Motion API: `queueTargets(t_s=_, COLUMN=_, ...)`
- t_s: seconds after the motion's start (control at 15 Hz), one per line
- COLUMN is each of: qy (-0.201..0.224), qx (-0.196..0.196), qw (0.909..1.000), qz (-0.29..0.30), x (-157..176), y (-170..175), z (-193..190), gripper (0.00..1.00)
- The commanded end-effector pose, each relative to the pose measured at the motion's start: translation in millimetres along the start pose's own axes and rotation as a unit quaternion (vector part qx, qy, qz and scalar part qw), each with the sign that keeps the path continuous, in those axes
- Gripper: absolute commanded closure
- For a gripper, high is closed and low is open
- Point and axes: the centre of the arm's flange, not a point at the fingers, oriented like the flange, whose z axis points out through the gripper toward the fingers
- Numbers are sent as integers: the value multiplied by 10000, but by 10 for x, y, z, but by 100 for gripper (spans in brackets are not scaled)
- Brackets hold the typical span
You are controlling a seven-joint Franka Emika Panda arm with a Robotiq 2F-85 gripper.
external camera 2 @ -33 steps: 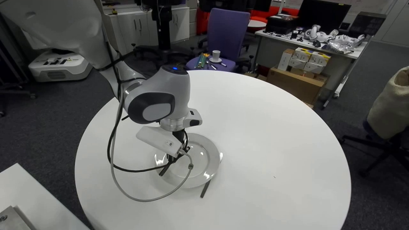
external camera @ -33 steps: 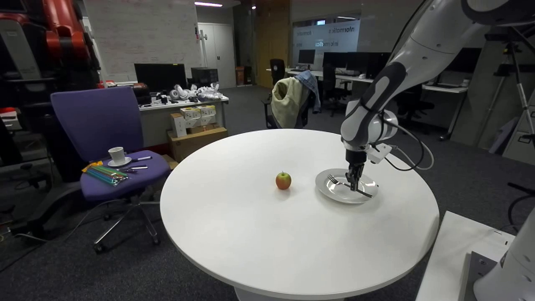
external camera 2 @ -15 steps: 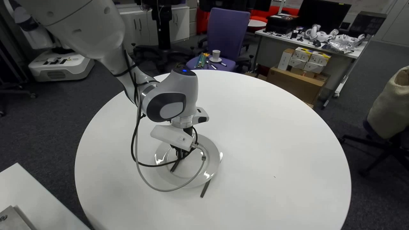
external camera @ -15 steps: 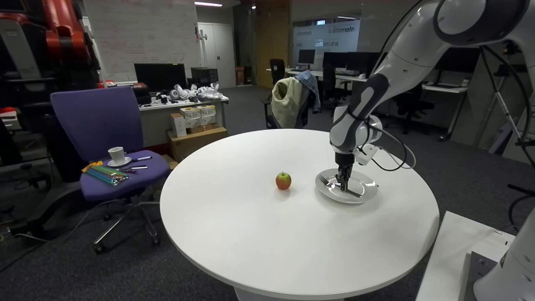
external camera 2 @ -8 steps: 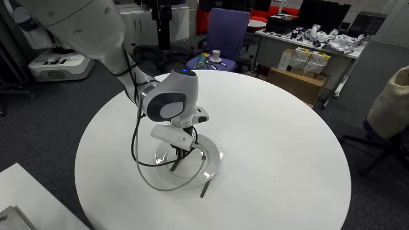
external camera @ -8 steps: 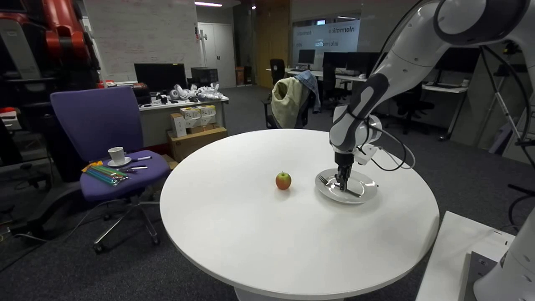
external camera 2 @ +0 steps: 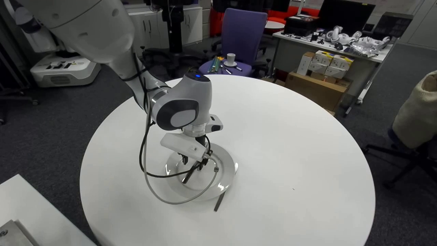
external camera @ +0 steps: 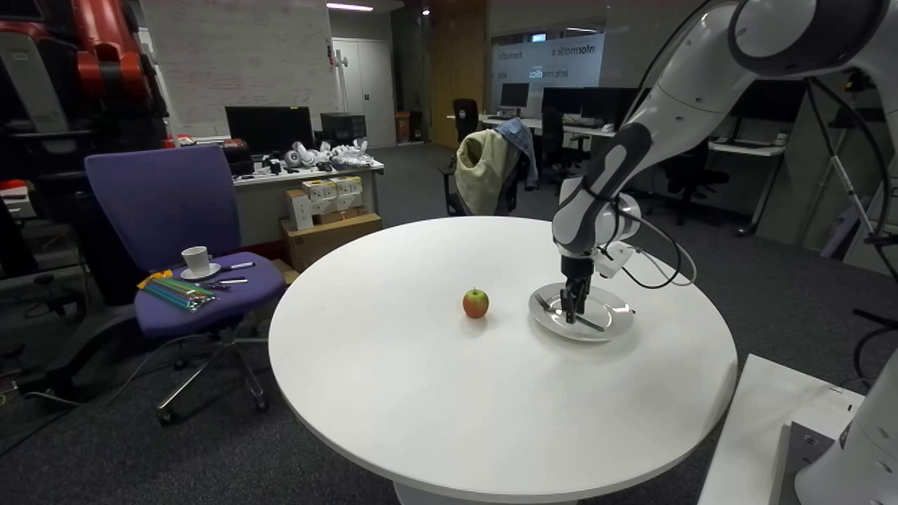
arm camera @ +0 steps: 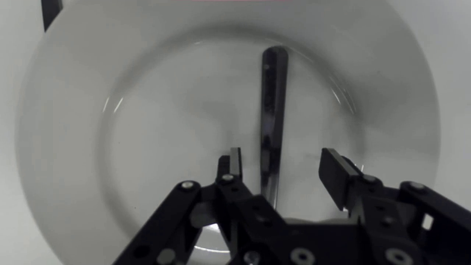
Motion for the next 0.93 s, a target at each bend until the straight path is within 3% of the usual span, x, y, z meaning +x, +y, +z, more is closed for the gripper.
queueTargets(t_s=0.0, qy=45, qx=102, qw=9999, qz=85, x=-7, y=36, z=-134, gripper=8)
queueTargets(t_s=0.13, qy=76, qx=61, qw=9999, qz=97, x=-41, y=41, z=-219, gripper=0)
queueTargets(t_s=0.4, qy=166, qx=-55, qw=9996, qz=220, x=-134, y=153, z=-409, gripper=0)
queueTargets(t_s=0.87, qy=123, qx=-290, qw=9971, qz=700, x=-344, y=678, z=-556, gripper=0)
